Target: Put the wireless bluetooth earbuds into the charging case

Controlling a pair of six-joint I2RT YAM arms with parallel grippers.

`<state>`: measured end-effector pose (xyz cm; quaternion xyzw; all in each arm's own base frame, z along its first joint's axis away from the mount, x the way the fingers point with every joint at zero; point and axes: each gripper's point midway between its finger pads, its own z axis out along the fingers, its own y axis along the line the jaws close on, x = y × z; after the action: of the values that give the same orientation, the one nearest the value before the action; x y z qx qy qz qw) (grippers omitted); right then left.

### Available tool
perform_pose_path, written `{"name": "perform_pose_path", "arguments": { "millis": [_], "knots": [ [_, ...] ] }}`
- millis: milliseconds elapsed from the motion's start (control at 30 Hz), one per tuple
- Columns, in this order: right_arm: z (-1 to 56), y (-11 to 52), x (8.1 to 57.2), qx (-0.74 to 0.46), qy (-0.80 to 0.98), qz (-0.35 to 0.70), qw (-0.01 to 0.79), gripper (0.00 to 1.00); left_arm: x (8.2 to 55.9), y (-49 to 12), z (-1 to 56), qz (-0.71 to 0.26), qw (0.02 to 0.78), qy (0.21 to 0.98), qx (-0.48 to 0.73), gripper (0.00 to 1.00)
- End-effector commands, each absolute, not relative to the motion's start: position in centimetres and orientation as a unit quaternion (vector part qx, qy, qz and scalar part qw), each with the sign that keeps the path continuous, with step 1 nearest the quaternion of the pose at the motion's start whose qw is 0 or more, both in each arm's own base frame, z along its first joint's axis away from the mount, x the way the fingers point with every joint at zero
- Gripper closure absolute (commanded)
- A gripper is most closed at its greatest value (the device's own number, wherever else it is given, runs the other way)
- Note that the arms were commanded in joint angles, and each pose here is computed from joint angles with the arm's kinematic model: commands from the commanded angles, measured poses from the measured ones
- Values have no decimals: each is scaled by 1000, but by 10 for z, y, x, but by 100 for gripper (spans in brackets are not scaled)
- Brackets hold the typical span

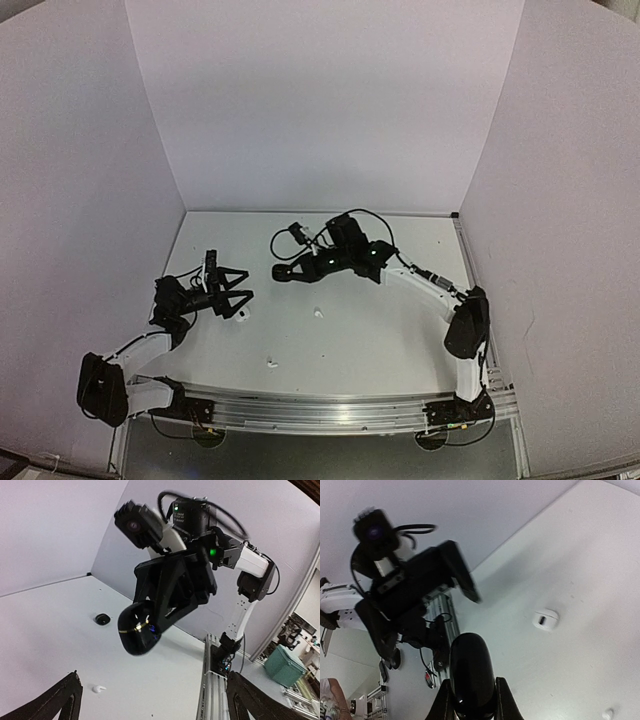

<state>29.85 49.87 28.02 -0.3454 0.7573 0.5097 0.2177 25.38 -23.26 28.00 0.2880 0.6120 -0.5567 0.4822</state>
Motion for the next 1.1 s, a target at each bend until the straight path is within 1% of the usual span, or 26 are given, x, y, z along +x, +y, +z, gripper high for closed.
{"name": "perform_pose_path", "arguments": {
  "millis": [0, 133, 267, 367, 600, 800, 1067],
  "knots": [
    [280, 425, 344, -278, 795, 486, 234, 100, 270, -217, 268, -477, 530, 649, 266, 0],
    [229, 379, 369, -256, 835, 447, 195, 100, 270, -214, 261, -464, 526, 664, 261, 0],
    [174, 336, 395, -224, 870, 418, 137, 100, 273, -216, 253, -469, 509, 675, 254, 1],
    [147, 312, 412, -205, 883, 408, 111, 100, 277, -217, 244, -466, 497, 687, 252, 0],
    [97, 289, 446, -171, 895, 405, 81, 100, 289, -222, 233, -453, 480, 702, 266, 1],
    [70, 277, 469, -146, 896, 413, 70, 100, 298, -225, 226, -453, 471, 709, 267, 1],
    [46, 271, 477, -138, 899, 413, 55, 100, 303, -227, 222, -449, 469, 712, 268, 1]
  ]
}}
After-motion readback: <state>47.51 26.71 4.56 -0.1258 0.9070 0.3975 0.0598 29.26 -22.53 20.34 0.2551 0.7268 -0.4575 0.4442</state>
